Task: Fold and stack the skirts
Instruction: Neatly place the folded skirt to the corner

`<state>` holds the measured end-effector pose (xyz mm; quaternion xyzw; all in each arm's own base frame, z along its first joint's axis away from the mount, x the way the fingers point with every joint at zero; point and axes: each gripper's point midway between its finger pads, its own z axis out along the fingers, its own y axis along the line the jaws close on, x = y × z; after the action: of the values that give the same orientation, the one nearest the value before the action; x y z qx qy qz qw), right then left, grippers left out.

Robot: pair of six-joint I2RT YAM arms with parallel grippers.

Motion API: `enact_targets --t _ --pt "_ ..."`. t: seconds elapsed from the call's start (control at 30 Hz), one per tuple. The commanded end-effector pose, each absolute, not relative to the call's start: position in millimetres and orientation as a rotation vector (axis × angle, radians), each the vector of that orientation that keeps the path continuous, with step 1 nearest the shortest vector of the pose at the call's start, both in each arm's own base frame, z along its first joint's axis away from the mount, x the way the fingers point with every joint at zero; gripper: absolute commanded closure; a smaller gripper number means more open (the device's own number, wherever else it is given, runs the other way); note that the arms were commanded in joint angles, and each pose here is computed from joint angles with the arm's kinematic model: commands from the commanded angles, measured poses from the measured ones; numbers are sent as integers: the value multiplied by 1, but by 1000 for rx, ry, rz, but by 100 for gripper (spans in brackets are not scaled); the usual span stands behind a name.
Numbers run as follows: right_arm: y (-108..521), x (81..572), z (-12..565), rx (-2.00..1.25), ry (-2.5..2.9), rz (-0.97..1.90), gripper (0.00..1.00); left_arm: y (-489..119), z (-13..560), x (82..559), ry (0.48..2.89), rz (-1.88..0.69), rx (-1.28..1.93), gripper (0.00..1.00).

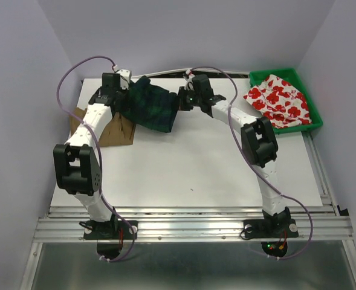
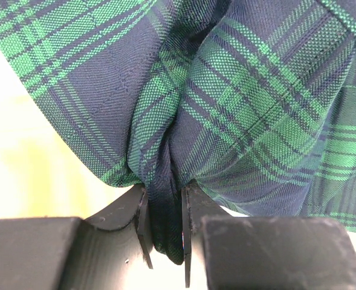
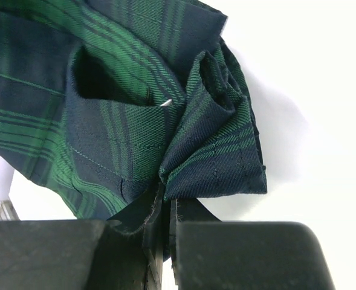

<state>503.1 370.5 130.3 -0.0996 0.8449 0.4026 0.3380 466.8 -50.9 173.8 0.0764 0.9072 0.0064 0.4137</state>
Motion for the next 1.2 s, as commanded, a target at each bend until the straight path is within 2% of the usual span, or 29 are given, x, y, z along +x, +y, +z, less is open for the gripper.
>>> enact_targets --t 0.0,0.3,0.33,0.47,0.67,0.9,0.93,1.0,1.03,1.07,1.1,1.13,1.17 --pt "420 514 199 -353 1969 1147 99 -22 259 474 2083 85 142 100" --pt "505 488 220 -521 1839 1260 99 49 250 441 2106 174 -9 100" --pt "512 488 203 -513 1856 1265 99 54 248 438 2105 182 -19 100" --pt "539 489 195 -494 1774 1301 99 84 237 429 2092 254 -54 100" --pt "569 495 178 -435 1661 1323 99 124 197 419 2112 333 -99 100" --pt "572 511 141 -381 1617 1242 99 154 124 411 2281 383 -119 100" --pt "572 511 142 -377 1620 1240 96 156 118 410 2294 387 -120 100" --pt "571 510 139 -373 1637 1244 81 163 115 410 2302 418 -124 100" --pt "570 508 138 -373 1647 1246 73 167 113 413 2306 425 -132 93" --pt "570 506 141 -383 1653 1250 58 170 115 414 2305 434 -142 89" --pt "569 505 143 -388 1655 1244 51 174 114 411 2319 434 -160 84" --pt "568 503 146 -404 1658 1234 42 178 120 415 2314 430 -173 75" --pt "566 502 151 -409 1659 1229 38 180 123 414 2315 430 -183 69"
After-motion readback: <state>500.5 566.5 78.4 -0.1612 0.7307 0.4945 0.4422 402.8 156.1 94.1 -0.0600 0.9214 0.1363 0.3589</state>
